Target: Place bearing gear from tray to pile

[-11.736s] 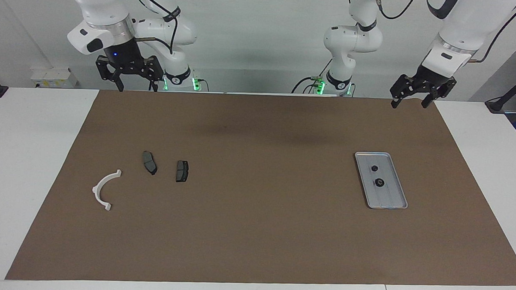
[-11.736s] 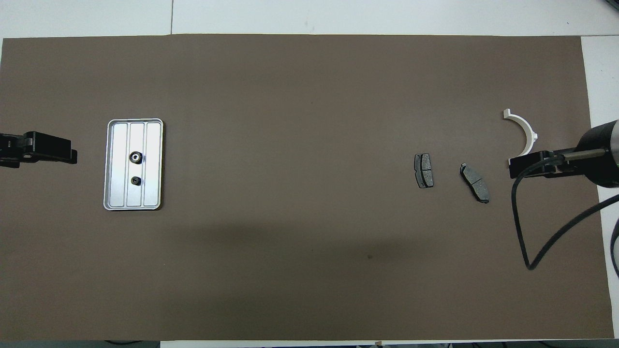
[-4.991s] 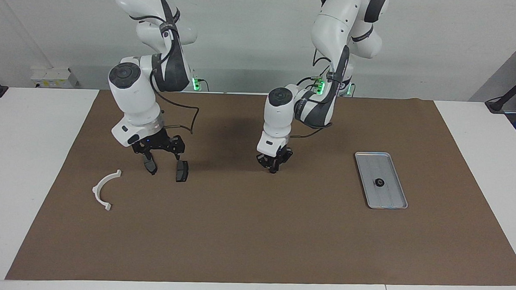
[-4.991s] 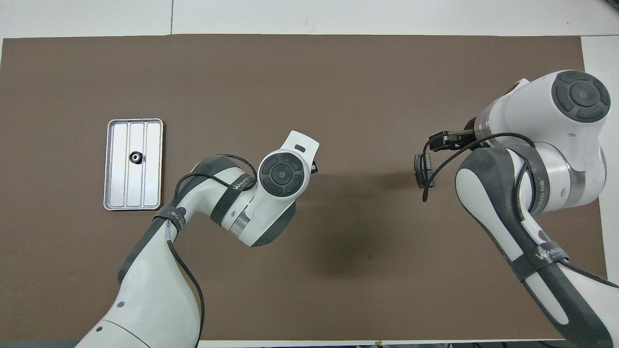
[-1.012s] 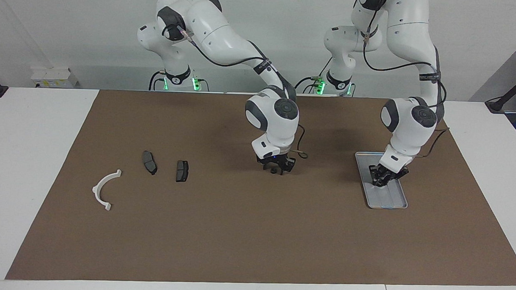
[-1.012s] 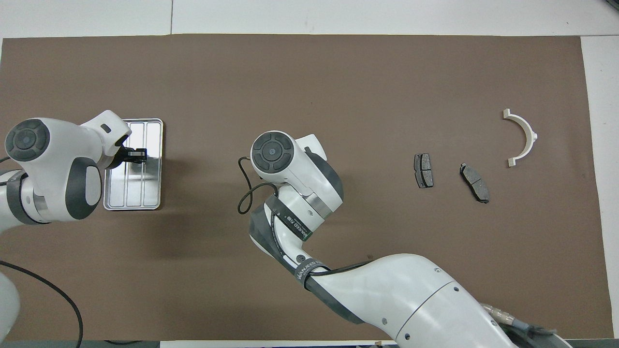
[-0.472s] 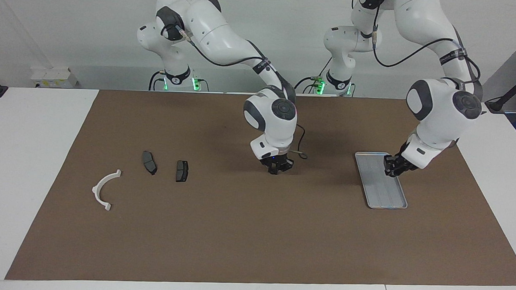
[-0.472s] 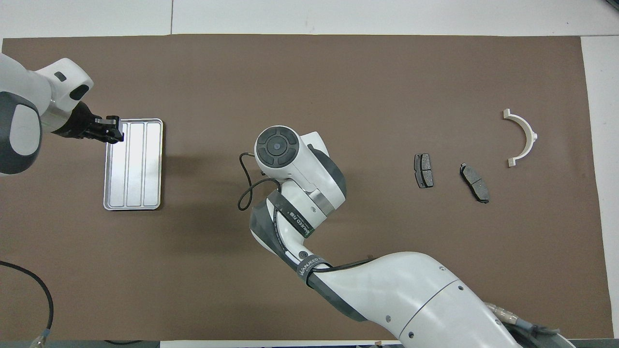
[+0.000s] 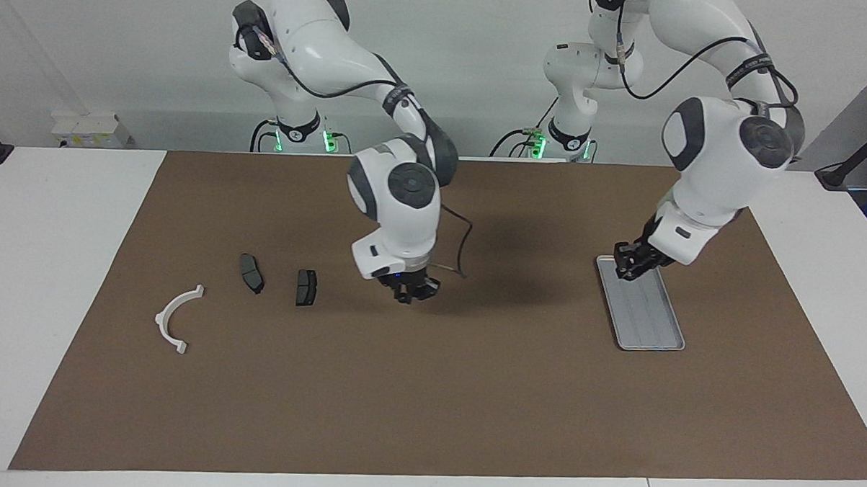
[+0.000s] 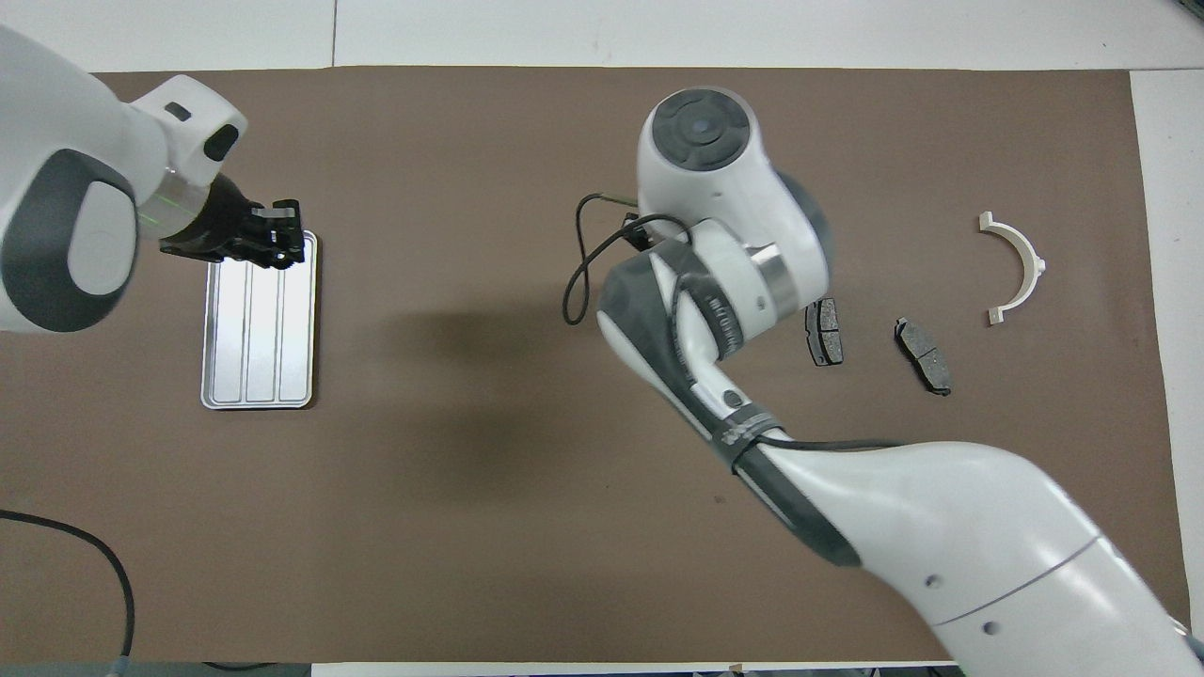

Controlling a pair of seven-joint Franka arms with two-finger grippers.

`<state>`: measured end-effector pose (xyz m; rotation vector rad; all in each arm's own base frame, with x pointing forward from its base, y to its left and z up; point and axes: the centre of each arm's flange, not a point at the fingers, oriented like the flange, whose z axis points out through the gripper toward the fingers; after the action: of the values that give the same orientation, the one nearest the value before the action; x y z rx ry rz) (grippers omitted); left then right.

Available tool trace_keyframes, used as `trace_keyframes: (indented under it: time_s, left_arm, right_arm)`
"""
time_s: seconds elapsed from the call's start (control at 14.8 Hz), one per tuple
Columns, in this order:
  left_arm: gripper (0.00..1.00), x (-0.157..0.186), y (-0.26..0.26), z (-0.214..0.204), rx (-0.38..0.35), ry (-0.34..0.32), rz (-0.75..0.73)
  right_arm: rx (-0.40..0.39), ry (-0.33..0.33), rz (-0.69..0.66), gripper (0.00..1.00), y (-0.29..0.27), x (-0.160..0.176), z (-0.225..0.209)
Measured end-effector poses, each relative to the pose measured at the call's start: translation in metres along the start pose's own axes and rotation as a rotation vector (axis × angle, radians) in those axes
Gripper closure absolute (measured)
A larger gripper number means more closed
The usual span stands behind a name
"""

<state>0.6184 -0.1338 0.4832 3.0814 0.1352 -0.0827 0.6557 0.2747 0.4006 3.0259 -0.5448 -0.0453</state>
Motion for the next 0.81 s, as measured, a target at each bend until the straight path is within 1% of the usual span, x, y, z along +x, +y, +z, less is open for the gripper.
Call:
trace_keyframes:
  time_s: [0.07, 0.2, 0.34, 0.4, 0.61, 0.67, 0.81]
  left_arm:
    - [0.65, -0.01, 0.032, 0.004, 0.006, 0.007, -0.025]
    - [0.65, -0.037, 0.102, 0.02, 0.014, 0.057, -0.074]
    - [0.65, -0.074, 0.165, 0.045, 0.018, 0.081, -0.103]
    - [0.65, -0.092, 0.19, 0.057, 0.022, 0.085, -0.11]
    - [0.65, -0.127, 0.244, 0.099, 0.033, 0.104, -0.123]
    - [0.65, -0.134, 0.259, 0.117, 0.037, 0.107, -0.126]
    - [0.65, -0.14, 0.278, 0.154, 0.042, 0.122, -0.132]
  right_arm:
    - [-0.002, -0.006, -0.039, 0.76, 0.037, 0.024, -0.015]
    - [0.005, -0.005, -0.116, 0.76, 0.104, 0.066, -0.032]
    - [0.011, -0.005, -0.164, 0.76, 0.158, 0.098, -0.031]
    - [0.013, -0.004, -0.163, 0.76, 0.179, 0.109, -0.026]
    - [0.023, 0.008, -0.124, 0.76, 0.217, 0.13, -0.004]
    - [0.027, 0.017, -0.115, 0.76, 0.223, 0.134, 0.006]
    - [0.035, 0.03, -0.099, 0.76, 0.232, 0.137, 0.04]
